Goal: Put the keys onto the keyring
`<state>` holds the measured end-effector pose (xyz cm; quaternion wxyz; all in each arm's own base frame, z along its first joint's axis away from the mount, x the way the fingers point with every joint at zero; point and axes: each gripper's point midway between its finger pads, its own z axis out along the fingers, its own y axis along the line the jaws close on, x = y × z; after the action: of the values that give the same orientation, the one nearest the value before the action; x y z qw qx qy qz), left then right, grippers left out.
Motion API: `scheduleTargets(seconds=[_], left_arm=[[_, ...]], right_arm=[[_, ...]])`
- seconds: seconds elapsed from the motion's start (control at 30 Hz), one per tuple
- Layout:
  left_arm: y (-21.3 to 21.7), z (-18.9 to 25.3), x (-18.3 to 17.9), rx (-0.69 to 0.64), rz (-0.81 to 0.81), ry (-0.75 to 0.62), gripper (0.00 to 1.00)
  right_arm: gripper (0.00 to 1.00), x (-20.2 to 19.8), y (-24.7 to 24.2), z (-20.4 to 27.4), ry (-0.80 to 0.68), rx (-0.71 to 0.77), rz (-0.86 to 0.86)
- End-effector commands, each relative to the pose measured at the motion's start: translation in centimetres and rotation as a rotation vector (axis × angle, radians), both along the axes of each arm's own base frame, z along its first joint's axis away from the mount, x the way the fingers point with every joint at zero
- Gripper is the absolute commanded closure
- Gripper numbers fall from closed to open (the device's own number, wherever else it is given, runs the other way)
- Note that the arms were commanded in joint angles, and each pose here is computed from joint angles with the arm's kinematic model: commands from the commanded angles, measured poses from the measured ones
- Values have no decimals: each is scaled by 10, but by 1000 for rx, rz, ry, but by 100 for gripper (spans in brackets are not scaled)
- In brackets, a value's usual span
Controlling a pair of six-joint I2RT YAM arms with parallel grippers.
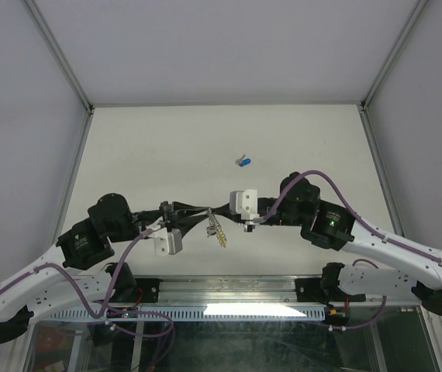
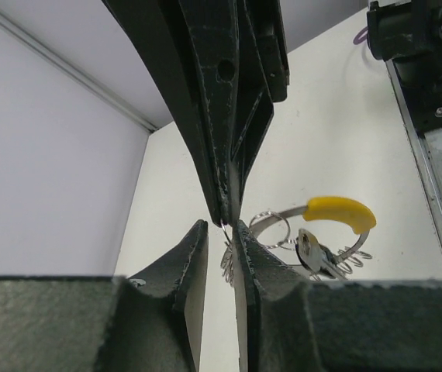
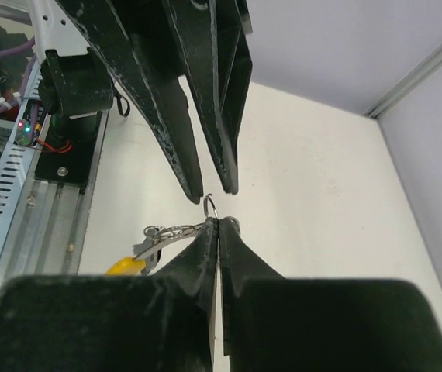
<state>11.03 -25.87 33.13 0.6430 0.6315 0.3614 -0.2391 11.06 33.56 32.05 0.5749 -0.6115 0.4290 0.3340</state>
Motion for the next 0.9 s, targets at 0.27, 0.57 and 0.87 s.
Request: scheduleTargets(seconds=[0.27,0.57,0.87], left_arm=[[22,27,-2,-154,80,68,77],[-1,-12,-2,-54,31,168,73],[-8,-23,6,-15,52,185,72]], right_arm=[[100,6,-13,3,65,-21,-86],[100,3,-7,6,11,37,-46],[100,2,-7,8,-10,47,-36]])
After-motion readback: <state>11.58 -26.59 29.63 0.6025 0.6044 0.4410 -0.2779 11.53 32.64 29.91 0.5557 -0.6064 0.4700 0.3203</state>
